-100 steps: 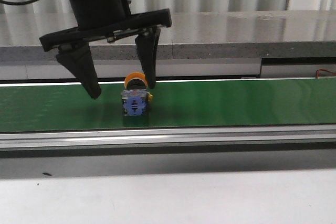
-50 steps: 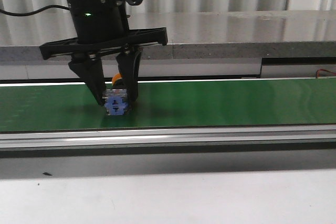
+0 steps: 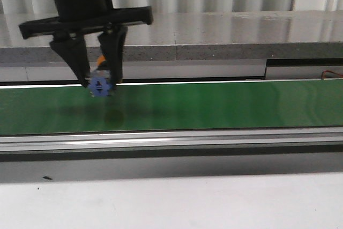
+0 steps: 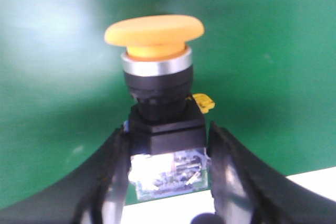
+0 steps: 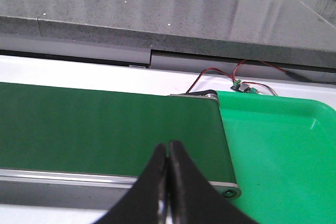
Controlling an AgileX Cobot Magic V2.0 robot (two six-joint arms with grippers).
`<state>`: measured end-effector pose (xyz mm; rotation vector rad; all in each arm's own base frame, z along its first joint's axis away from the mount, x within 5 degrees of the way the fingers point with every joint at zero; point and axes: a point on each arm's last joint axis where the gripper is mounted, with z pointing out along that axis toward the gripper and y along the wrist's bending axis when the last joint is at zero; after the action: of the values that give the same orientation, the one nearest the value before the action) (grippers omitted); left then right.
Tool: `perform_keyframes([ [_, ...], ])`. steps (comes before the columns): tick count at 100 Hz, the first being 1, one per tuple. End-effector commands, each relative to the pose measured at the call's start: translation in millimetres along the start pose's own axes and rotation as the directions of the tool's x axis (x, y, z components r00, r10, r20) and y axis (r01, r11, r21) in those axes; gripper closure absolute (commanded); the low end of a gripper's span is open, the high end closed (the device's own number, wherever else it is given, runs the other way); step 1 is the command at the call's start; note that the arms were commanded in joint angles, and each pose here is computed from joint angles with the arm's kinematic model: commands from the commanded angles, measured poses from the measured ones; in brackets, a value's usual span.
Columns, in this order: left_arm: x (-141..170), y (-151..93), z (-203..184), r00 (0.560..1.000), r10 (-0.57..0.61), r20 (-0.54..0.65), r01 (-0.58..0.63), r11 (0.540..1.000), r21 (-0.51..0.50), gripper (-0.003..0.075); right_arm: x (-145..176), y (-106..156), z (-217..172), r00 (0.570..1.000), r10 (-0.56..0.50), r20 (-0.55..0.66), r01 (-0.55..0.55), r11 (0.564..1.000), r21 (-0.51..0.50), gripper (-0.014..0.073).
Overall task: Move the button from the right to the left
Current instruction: 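Lift the button with the left gripper and carry it toward the blue tray, then lower the button into the blue tray and open the left gripper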
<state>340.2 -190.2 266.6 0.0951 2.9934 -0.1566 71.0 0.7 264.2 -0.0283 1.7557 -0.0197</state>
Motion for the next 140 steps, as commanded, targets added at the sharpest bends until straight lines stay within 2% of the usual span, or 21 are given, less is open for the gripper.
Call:
perform_keyframes([
  [1,-2,21,-42,0.996,-0.022,0.087,0.020,1.000,0.023,0.0575,-15,-1,-2,0.995,-0.015,0.098,0.014,1.000,0.010,0.0662],
  [24,-12,90,-73,0.988,-0.030,0.150,0.032,0.999,-0.010,0.0575,-15,-1,-2,0.995,-0.015,0.098,0.014,1.000,0.010,0.0662],
  [43,-12,154,-95,0.980,0.028,0.199,-0.012,0.997,-0.081,0.0575,-15,-1,-2,0.995,-0.015,0.098,0.014,1.000,0.010,0.0662],
  [51,-12,180,-98,0.979,0.036,0.199,-0.012,0.992,-0.125,0.0575,-15,-1,-2,0.995,-0.015,0.098,0.014,1.000,0.010,0.0662],
  [66,-6,224,-97,0.981,-0.055,0.185,0.088,0.981,-0.175,0.0575,-16,-1,-2,0.994,-0.015,0.106,0.014,1.000,0.011,0.0662],
  [73,-3,240,-92,0.988,-0.024,0.150,0.056,0.976,-0.208,0.0575,-16,-1,-2,0.994,-0.015,0.106,0.014,1.000,0.011,0.0662],
  [89,10,272,-78,0.997,0.023,0.069,-0.005,0.970,-0.244,0.0575,-16,-1,-2,0.994,-0.015,0.105,0.014,1.000,0.011,0.0662],
  [106,18,306,-64,0.997,-0.050,0.055,0.062,0.966,-0.249,0.0575,-16,-1,-2,0.994,-0.015,0.105,0.014,1.000,0.011,0.0662],
  [140,16,342,-19,0.993,-0.121,-0.011,0.115,0.965,-0.235,0.0575,-16,-1,-2,0.994,-0.015,0.105,0.014,1.000,0.011,0.0662],
])
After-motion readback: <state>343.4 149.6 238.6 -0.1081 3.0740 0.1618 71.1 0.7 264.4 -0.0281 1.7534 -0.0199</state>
